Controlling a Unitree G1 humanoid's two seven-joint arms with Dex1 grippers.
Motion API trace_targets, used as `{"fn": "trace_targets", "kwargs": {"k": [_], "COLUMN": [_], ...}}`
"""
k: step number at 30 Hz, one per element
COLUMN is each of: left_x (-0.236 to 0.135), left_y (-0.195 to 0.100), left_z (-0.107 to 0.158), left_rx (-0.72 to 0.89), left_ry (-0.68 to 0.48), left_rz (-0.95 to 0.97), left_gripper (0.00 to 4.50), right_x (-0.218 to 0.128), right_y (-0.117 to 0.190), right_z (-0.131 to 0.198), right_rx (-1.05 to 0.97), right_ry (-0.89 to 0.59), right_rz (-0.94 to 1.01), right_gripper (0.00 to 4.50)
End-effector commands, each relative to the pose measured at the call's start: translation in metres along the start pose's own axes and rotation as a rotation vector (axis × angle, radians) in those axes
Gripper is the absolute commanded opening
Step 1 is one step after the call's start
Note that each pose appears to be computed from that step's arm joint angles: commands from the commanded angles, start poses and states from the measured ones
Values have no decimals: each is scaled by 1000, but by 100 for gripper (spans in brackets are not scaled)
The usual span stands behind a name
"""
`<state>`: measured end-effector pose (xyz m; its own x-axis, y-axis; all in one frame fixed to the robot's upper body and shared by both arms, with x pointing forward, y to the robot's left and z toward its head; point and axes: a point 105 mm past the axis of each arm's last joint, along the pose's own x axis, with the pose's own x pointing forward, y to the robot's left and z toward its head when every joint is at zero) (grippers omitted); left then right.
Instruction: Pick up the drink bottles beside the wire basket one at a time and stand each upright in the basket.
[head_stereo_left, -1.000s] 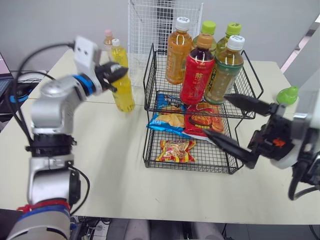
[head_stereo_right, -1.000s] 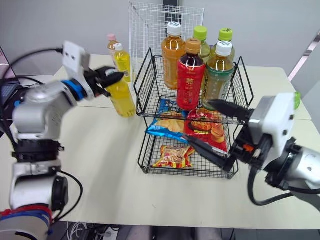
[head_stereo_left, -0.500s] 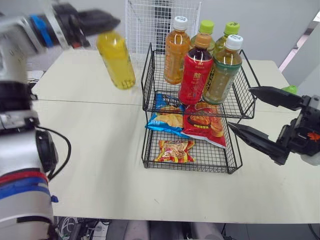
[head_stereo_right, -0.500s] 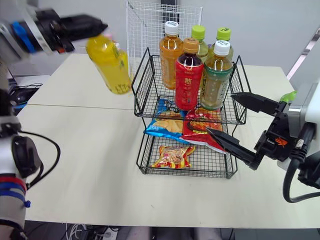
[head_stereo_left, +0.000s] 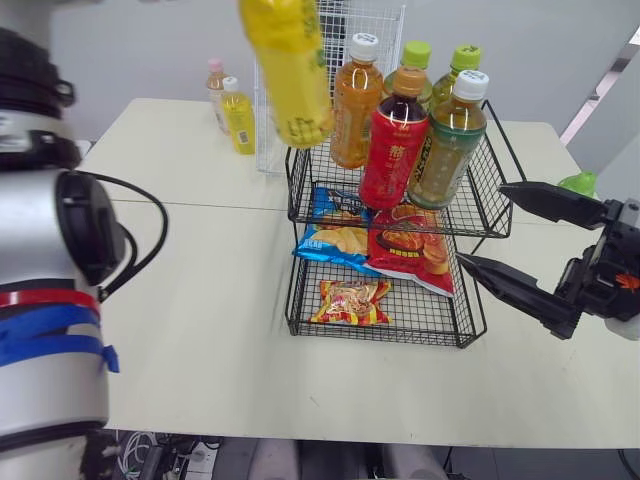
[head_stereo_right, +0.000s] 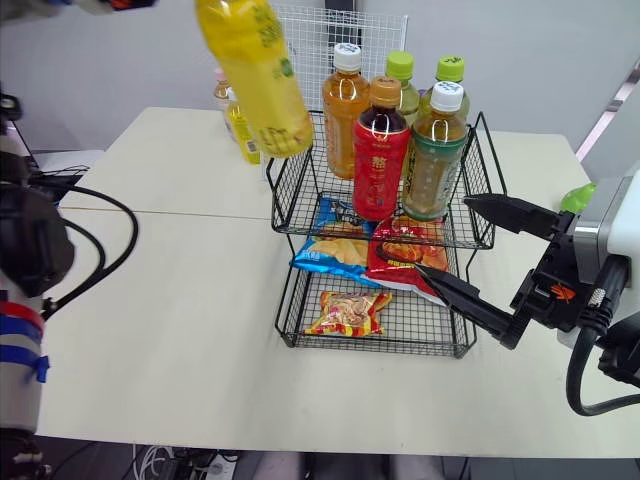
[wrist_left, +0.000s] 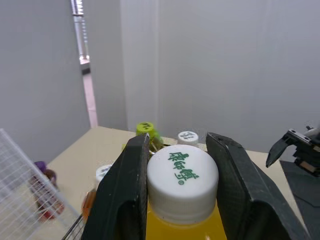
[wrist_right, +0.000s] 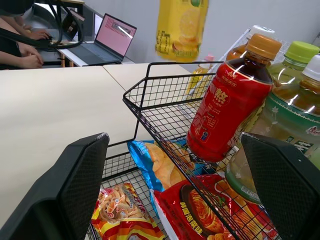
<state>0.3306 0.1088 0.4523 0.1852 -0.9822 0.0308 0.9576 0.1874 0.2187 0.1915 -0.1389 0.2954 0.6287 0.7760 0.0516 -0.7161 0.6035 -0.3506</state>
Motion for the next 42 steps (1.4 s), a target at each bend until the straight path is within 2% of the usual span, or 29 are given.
{"fn": "trace_targets", "kwargs": {"k": [1, 4, 12, 21, 26, 28, 36, 42], "left_x": [13, 23, 43, 53, 52, 50, 40, 24], "left_y": [-5, -2, 4, 4, 5, 3, 3, 1], "left_z": [6, -11, -40, -62, -66, -66, -60, -47], "left_rx": [128, 170, 125, 98, 82, 84, 109, 137], "left_ry": [15, 72, 59, 81, 92, 98, 100, 82], "left_rz": [-32, -61, -75, -100, -98, -114, -121, -116], "left_gripper": [137, 137, 137, 137, 137, 209, 448, 448], "right_x": [-1, 0, 0, 0, -1, -1, -1, -1], "right_y": [-3, -2, -3, -2, -2, -2, -4, -5], "right_z": [8, 9, 10, 11, 12, 11, 11, 10], "right_rx": [-38, -40, -45, -43, -47, -49, -49, -64], "right_ry": [-25, -25, -28, -31, -28, -23, -21, -11], "right_rz": [-16, -17, -25, -22, -29, -30, -31, -36], "right_gripper": [450, 450, 450, 450, 450, 450, 450, 450]}}
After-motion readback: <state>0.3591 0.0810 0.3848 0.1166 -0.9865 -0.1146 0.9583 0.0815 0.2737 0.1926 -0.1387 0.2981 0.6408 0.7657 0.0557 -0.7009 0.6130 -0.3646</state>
